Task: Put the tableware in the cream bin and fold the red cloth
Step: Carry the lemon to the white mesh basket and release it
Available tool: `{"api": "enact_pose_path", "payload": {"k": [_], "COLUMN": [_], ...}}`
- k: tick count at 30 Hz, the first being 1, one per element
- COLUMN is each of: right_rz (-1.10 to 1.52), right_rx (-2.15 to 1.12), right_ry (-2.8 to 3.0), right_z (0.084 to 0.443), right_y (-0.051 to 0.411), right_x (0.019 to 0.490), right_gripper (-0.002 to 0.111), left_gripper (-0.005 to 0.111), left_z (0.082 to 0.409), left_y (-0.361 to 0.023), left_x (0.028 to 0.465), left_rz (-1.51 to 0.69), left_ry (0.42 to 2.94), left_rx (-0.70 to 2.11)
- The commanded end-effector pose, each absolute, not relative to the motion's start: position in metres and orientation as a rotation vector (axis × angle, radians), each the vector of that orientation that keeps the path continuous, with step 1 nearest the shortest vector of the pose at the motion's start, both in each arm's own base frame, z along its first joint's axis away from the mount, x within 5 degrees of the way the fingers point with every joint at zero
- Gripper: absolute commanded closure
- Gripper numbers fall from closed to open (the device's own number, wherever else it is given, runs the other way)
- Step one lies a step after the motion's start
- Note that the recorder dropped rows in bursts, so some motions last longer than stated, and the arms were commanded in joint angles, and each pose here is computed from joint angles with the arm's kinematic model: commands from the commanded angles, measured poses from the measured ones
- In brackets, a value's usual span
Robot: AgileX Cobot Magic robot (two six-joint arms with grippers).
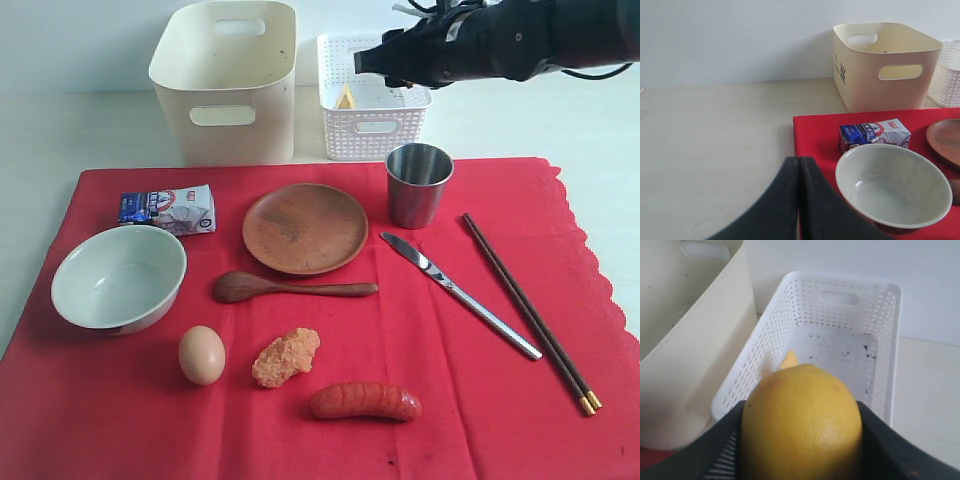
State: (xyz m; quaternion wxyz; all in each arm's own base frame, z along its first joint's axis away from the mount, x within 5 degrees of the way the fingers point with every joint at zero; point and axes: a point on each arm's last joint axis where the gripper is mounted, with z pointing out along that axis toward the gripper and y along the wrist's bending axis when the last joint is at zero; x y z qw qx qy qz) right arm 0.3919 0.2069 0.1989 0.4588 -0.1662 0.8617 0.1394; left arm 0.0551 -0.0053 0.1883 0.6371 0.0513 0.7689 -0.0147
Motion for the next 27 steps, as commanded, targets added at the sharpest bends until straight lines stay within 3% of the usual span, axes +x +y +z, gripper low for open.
{"api": "enact_pose_path", "payload": {"k": [1, 12, 22, 27], "right_rz": [0.346, 0.346, 0.345, 0.344], "right_rx": [-0.393, -0.390, -0.390, -0.393], "right_ry": [2.040, 2.054, 2.054, 2.053], "right_z": [0.201, 0.161, 0.157, 0.157], "right_y": [0.216, 0.234, 0.234, 0.234], "right_x": [0.423, 0.458, 0.459, 0.459], "right_gripper": [0.108, 0.107, 0.064, 0.051], "left_gripper": [0.106, 0.106, 0.106, 0.106], "left_z": [0.189, 0.189, 0.189, 0.189], "left_y": [-0.005, -0.005, -0.005, -0.005], "left_x": [0.055, 0.055, 0.055, 0.055], "left_rz": [-0.044, -0.044, -0.044, -0.044], "left_ry": [1.747, 1.747, 1.747, 1.747], "left_rx": [0.107, 0.107, 0.107, 0.107]}}
